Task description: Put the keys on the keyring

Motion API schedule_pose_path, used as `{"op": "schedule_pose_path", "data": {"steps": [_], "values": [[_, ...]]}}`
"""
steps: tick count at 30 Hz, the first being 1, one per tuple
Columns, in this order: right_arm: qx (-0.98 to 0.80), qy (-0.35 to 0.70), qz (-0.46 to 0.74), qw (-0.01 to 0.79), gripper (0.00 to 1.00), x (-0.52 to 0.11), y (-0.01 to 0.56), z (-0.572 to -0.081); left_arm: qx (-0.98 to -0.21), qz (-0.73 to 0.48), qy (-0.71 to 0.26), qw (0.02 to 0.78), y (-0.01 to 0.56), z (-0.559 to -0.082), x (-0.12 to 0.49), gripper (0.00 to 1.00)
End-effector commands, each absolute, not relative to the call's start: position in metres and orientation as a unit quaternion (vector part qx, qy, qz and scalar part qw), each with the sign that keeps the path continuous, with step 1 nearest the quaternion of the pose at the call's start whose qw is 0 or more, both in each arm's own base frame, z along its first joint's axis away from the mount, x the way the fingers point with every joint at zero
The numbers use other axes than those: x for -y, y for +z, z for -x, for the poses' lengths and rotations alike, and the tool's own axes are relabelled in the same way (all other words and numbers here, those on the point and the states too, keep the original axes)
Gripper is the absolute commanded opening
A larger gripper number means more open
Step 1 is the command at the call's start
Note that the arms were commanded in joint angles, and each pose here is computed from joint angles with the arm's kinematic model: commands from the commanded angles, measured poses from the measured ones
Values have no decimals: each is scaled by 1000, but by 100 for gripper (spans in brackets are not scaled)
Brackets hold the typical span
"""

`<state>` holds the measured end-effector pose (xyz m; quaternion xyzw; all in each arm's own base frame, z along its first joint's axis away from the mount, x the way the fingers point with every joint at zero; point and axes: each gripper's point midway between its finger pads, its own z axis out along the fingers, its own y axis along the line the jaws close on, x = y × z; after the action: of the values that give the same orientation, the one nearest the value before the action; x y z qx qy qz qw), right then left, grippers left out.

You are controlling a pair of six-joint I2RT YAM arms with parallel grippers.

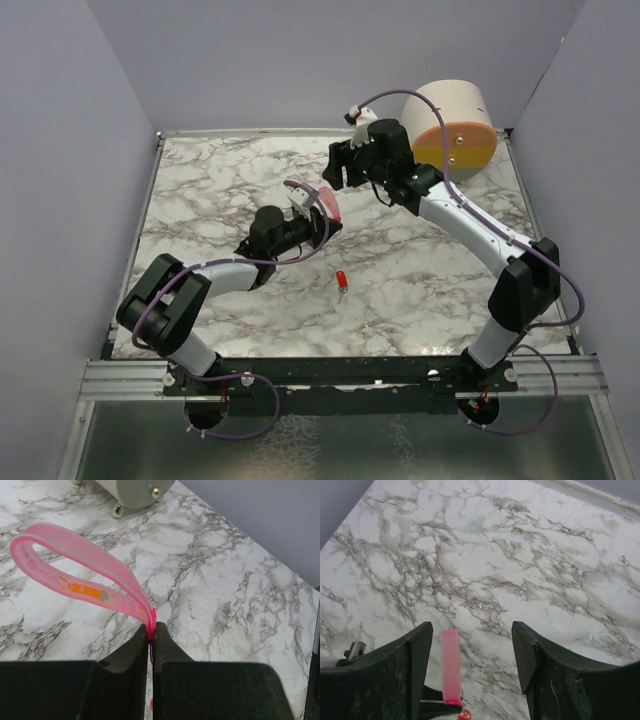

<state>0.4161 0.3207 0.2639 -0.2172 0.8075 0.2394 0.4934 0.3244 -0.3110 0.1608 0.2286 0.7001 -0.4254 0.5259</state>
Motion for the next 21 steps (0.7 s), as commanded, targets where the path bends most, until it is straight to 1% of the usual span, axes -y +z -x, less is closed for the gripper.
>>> {"op": "schedule_pose_path", "data": {"steps": [1, 5, 8, 10, 13, 15, 21], "values": [[-789, 218, 160, 551, 66, -289, 295, -406, -696, -159, -412, 566, 184, -333, 291, 0], [-792, 217, 132, 555, 68, -262, 279, -377, -702, -93, -390, 588, 190, -337, 264, 0], [-804, 226, 125, 535, 68, -250, 252, -352, -705, -24, -378, 600, 193, -337, 236, 0], [-817, 240, 128, 508, 66, -248, 228, -334, -703, 9, -369, 608, 194, -335, 222, 0], [-837, 263, 137, 459, 59, -253, 186, -313, -699, 39, -355, 619, 195, -333, 207, 0], [-851, 267, 147, 429, 57, -258, 158, -300, -696, 47, -349, 626, 198, -331, 201, 0], [-882, 261, 166, 357, 55, -271, 95, -267, -694, 55, -337, 634, 202, -327, 191, 0]]}}
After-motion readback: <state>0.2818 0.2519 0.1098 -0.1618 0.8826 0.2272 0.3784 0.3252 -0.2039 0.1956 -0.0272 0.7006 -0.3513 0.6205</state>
